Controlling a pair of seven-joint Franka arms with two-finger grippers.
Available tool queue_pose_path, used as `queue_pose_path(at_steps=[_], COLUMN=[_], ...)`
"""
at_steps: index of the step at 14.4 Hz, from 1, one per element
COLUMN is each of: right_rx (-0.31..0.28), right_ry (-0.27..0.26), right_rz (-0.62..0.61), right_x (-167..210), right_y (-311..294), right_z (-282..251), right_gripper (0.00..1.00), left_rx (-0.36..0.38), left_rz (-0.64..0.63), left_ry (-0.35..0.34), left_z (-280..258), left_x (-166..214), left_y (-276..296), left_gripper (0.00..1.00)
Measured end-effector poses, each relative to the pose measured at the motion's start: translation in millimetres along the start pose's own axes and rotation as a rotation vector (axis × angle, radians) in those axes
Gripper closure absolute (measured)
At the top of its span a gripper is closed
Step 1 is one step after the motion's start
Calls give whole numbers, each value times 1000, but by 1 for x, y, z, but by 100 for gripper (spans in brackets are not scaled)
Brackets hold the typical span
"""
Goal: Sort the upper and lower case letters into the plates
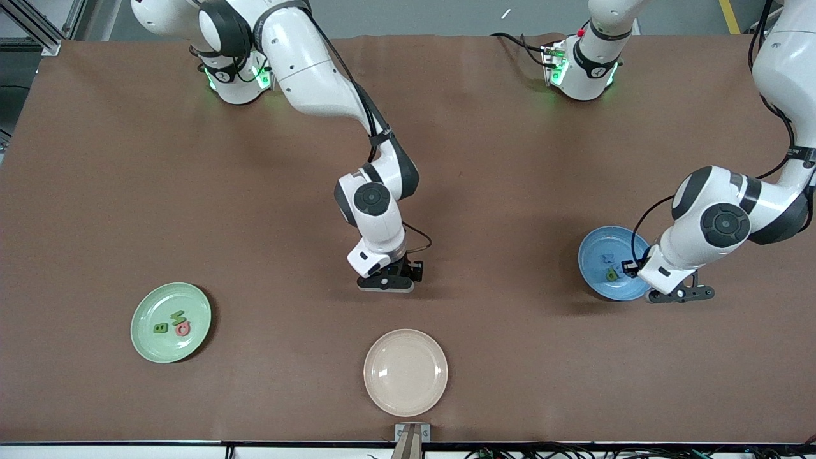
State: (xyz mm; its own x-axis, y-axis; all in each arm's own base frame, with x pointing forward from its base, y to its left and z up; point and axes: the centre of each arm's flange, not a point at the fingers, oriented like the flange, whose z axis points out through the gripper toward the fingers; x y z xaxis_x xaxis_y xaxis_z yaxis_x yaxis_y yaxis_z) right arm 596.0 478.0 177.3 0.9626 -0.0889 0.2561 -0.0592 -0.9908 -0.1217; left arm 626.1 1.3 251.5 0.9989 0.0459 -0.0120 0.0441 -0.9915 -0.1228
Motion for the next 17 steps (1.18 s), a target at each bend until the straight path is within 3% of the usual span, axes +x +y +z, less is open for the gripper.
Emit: queue_pose_path(at_steps=[4,8,11,14,17], right_rx=[-4,-1,-41,-76,-166], right_ry=[11,16,-51,-133,-221], right_rz=[-15,-2,16,-123,-277], right_x=[1,14,64,124,166], right_y=[-1,0,38,113,210], right_z=[-1,-17,-60,-108,-134], right_gripper=[64,67,67,67,68], left_rx=[0,-1,-1,-3,-8], left_rz=[-5,-1,-1,0,5], left_ry=[-15,-31,-34,-39,-45], left_z=[6,14,15,17,20], left_x=[-4,-10,-11,-13,-14], left_y=[-8,-11,-12,-11,-8], left_gripper=[74,74,74,74,70])
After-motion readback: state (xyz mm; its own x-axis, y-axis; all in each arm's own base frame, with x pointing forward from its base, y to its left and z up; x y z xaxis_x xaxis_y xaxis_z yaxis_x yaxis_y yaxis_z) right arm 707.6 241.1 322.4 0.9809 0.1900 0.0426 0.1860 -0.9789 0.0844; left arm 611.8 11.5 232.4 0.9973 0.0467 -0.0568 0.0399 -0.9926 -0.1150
